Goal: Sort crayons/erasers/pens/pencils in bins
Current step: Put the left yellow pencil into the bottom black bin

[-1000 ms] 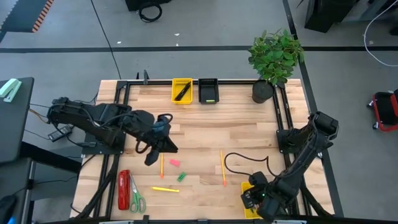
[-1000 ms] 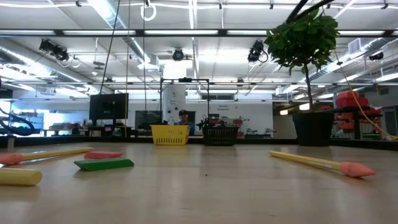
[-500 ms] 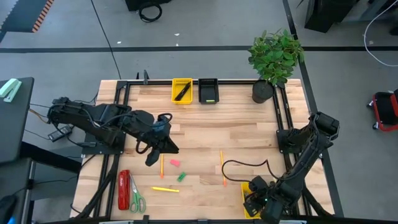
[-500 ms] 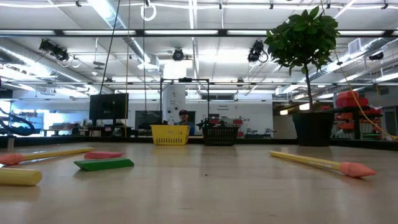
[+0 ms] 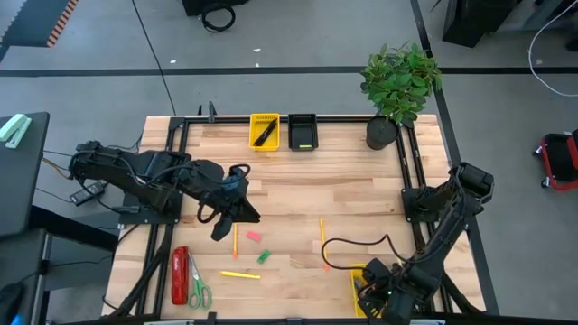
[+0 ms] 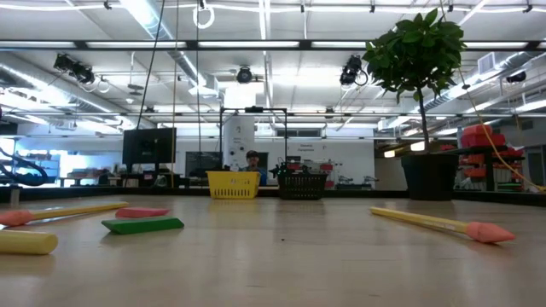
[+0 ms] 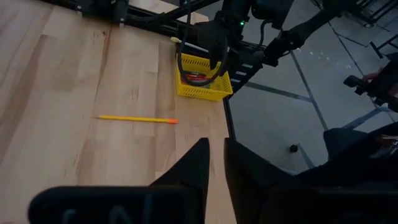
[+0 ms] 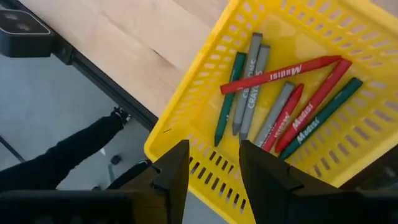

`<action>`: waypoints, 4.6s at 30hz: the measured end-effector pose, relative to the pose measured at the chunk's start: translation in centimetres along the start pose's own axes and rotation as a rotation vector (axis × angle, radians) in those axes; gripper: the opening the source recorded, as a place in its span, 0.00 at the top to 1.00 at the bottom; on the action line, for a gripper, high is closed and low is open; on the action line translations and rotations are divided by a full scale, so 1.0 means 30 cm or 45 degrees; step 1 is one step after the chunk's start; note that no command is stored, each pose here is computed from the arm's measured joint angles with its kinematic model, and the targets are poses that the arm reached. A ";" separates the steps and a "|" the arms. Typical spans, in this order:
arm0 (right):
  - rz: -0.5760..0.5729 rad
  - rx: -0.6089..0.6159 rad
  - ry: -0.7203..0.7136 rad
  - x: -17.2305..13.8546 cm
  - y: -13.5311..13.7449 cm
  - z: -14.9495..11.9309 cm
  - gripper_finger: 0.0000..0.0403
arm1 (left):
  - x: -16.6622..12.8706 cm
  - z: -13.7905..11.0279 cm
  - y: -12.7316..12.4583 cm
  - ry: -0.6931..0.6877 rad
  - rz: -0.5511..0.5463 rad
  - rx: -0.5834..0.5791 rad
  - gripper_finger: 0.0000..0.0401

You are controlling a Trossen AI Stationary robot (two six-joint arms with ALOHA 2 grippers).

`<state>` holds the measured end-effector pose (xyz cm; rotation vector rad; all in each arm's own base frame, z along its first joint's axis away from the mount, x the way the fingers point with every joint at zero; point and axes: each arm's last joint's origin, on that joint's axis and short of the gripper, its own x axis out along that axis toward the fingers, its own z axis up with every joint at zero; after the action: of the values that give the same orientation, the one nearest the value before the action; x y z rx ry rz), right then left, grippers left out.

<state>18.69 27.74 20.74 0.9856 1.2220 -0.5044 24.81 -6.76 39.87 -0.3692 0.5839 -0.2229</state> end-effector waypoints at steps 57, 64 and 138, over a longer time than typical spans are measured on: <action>0.273 -0.013 -0.256 -0.293 0.187 0.129 0.64 | 0.021 0.184 -0.079 -0.816 -0.242 -0.225 0.88; 0.332 -0.177 -0.349 -0.404 0.144 0.146 0.64 | 0.107 0.091 -0.124 -0.668 0.020 -0.414 0.94; 0.317 -0.789 -0.371 -0.787 -0.157 0.356 0.64 | 0.434 -0.624 0.222 0.549 1.130 -1.753 0.57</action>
<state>13.53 12.27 41.43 0.4990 0.8907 -0.0518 25.34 -9.83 16.32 -1.3465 1.2220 1.0512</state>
